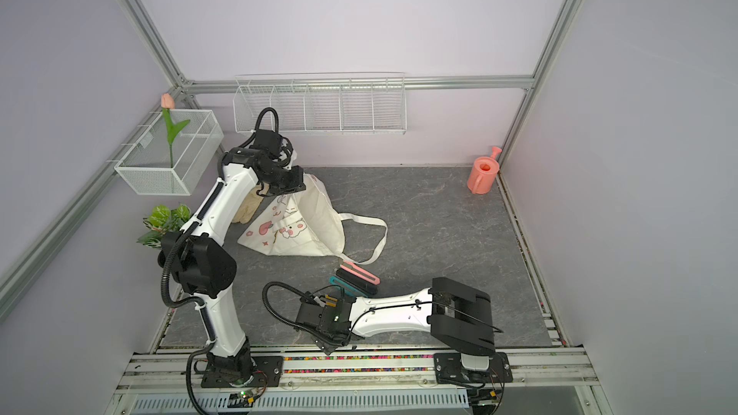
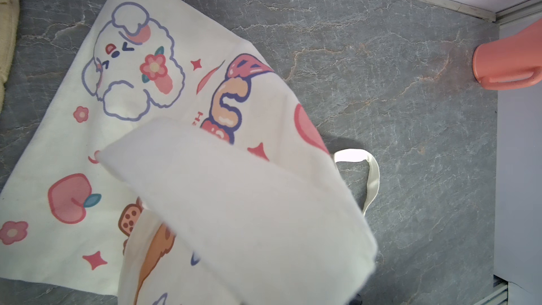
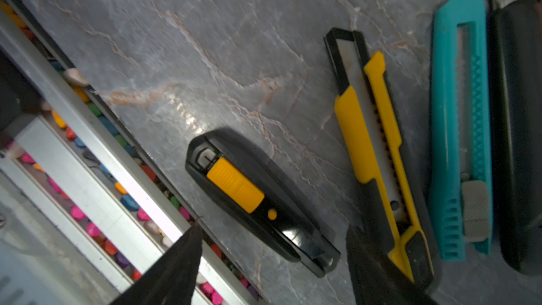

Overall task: Place the art knife into the pouch
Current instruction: Pick up the utility knife at the center of the board.

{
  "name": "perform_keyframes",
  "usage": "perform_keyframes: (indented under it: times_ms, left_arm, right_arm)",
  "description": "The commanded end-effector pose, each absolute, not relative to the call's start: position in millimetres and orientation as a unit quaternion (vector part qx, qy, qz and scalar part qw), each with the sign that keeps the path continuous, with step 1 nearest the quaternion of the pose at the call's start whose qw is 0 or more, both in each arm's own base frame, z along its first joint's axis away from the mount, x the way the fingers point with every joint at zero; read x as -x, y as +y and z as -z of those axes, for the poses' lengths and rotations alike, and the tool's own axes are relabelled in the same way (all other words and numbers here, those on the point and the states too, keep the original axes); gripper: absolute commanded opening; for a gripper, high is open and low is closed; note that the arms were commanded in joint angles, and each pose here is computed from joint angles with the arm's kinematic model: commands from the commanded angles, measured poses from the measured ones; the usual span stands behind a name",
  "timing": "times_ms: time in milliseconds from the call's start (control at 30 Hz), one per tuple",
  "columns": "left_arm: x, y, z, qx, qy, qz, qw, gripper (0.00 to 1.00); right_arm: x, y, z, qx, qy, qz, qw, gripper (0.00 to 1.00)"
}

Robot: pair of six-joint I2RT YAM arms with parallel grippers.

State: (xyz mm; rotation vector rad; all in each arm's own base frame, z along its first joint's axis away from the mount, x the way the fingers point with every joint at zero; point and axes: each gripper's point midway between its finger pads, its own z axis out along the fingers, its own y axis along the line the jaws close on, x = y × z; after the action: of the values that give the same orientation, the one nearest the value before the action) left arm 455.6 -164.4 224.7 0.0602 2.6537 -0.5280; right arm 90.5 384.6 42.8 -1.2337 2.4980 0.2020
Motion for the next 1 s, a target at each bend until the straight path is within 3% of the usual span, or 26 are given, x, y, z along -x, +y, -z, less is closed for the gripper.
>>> perform_keyframes:
  times_ms: [0, 800, 967]
  left_arm:
    - [-449.7, -167.0, -241.6, -0.026, 0.951, 0.203, 0.232, 0.0]
    - [-448.2, -167.5, -247.1, -0.028, 0.95, 0.206, 0.235, 0.0]
    - [-448.1, -167.6, -248.2, -0.029, 0.949, 0.207, 0.236, 0.0]
  right_arm:
    - [-93.0, 394.5, -41.8, 0.447, 0.873, -0.081, 0.177, 0.8]
    - [-91.4, 403.6, -17.4, 0.46, 0.873, -0.091, 0.135, 0.77]
    - [-92.3, 402.8, -14.5, 0.459, 0.875, -0.084, 0.13, 0.72]
